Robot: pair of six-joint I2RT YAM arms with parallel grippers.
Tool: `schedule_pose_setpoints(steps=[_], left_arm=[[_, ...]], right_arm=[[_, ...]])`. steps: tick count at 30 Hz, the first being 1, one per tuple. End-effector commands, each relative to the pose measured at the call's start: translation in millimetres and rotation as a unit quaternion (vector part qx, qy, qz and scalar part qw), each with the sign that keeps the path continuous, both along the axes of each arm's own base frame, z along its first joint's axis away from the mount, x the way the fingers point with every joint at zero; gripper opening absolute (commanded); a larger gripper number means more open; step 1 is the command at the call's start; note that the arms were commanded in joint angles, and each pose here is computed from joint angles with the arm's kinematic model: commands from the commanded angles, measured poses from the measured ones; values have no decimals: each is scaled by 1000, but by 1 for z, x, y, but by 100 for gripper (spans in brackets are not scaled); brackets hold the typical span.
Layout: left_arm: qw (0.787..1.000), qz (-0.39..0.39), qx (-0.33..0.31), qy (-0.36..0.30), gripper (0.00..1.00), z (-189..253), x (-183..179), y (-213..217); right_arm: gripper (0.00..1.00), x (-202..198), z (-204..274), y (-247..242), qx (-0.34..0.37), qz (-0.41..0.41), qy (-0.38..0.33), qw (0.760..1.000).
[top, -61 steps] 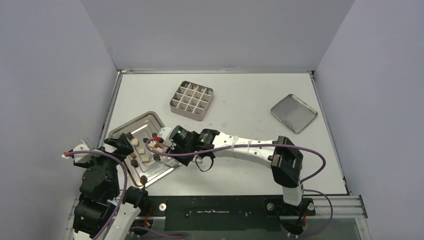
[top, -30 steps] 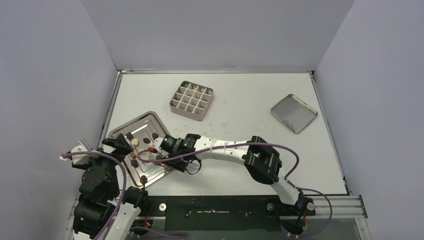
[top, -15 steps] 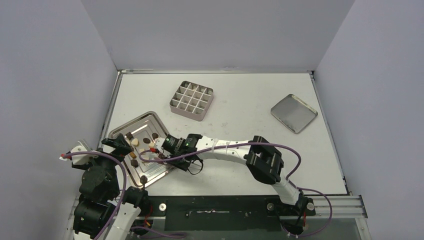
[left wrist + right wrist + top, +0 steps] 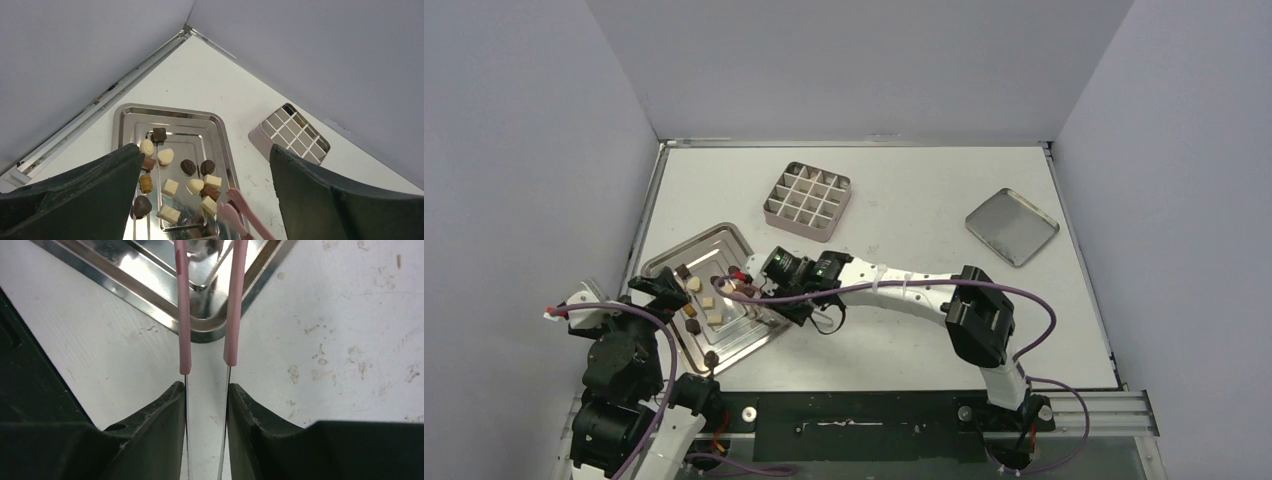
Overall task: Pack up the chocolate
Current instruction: Pick up the fake chocolate from the plate.
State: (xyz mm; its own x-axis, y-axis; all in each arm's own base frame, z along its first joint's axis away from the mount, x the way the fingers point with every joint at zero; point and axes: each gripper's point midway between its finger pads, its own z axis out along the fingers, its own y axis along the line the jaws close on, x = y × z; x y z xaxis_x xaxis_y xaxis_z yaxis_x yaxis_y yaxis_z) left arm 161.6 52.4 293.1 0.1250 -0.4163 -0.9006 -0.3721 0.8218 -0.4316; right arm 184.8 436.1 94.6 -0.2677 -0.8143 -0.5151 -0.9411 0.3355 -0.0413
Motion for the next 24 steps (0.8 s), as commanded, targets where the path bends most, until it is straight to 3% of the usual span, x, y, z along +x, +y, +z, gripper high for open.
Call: schedule_pose_setpoints(steps=[1,11,24], left_arm=[[1000,-13,-2,-19,97,13,1,-4],[1000,-20,3,-16,97,11,4,-7],[1000,-24,4,-18,97,12,4,-8]], right_arm=[[21,46,44,-8,81,-62,-15,995],[22,154,79,-58,140,-173,-46,974],[24,251,68,-95,140,-275,-69,949]])
